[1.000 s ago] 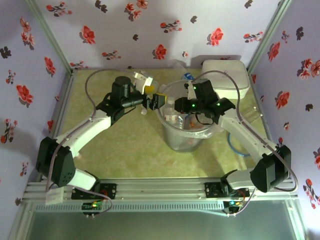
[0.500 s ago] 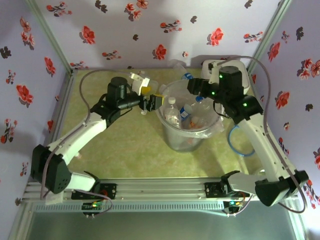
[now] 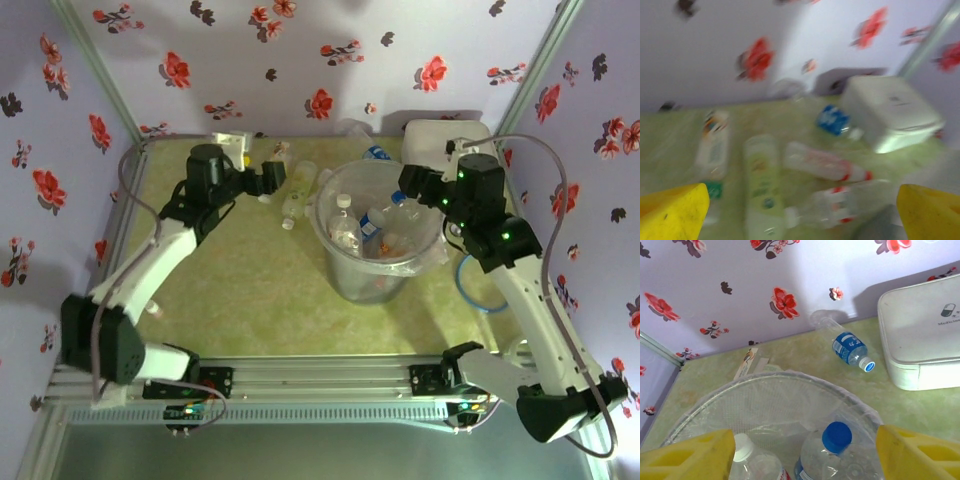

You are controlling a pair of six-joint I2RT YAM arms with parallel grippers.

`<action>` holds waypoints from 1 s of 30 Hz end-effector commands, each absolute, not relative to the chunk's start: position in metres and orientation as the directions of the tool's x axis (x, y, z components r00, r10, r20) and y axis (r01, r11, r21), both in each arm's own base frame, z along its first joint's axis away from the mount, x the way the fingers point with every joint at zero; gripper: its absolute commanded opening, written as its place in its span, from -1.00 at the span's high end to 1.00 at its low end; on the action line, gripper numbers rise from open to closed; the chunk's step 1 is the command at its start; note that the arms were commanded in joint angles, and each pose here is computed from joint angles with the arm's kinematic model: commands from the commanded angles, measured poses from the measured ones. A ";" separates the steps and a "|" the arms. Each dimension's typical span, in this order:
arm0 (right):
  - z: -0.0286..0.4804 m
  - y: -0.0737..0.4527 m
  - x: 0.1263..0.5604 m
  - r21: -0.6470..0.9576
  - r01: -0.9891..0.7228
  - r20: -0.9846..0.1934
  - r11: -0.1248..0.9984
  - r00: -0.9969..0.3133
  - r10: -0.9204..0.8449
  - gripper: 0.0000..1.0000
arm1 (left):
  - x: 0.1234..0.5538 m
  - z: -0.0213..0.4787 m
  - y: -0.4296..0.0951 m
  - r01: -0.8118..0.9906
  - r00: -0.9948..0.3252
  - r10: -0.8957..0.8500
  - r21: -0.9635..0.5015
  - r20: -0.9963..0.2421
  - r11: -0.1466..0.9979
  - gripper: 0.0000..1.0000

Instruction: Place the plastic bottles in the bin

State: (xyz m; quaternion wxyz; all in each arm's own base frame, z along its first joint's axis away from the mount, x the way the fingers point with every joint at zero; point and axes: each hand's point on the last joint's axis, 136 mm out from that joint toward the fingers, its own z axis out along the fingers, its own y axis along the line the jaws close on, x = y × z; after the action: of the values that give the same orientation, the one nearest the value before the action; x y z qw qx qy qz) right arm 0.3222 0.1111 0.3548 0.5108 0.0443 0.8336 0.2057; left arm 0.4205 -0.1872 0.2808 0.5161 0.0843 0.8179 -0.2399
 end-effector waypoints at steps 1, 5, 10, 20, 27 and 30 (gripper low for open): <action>0.351 0.101 0.317 0.400 -0.086 -0.824 0.912 -0.470 0.317 -0.51 | 0.459 0.225 -0.159 0.218 -0.589 -0.168 -0.355 -0.791 0.909 -0.89; 0.347 0.094 0.307 0.416 -0.056 -0.815 0.908 -0.466 0.344 -0.52 | 0.496 0.175 -0.159 0.184 -0.664 -0.106 -0.299 -0.740 0.937 -0.90; 0.341 0.088 0.299 0.414 -0.028 -0.805 0.910 -0.478 0.352 -0.52 | 0.525 0.132 -0.168 0.181 -0.718 -0.066 -0.277 -0.693 0.944 -0.99; 0.327 0.091 0.305 0.411 -0.014 -0.787 0.912 -0.511 0.346 -0.58 | 0.548 0.074 -0.171 0.163 -0.806 0.003 -0.217 -0.593 0.962 -0.98; 0.323 0.089 0.304 0.403 -0.006 -0.788 0.915 -0.511 0.344 -0.59 | 0.549 0.050 -0.169 0.152 -0.839 0.021 -0.198 -0.544 0.968 -0.69; 0.322 0.088 0.304 0.399 -0.003 -0.791 0.917 -0.508 0.342 -0.59 | 0.549 0.056 -0.168 0.150 -0.831 0.017 -0.196 -0.556 0.969 -0.53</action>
State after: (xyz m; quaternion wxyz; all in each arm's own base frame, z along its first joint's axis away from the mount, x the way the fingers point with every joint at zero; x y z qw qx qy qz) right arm 0.3032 0.0952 0.3241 0.4804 0.0865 0.8522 0.1884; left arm 0.5490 -0.1690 0.0507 0.2852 0.0373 0.9495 -0.1257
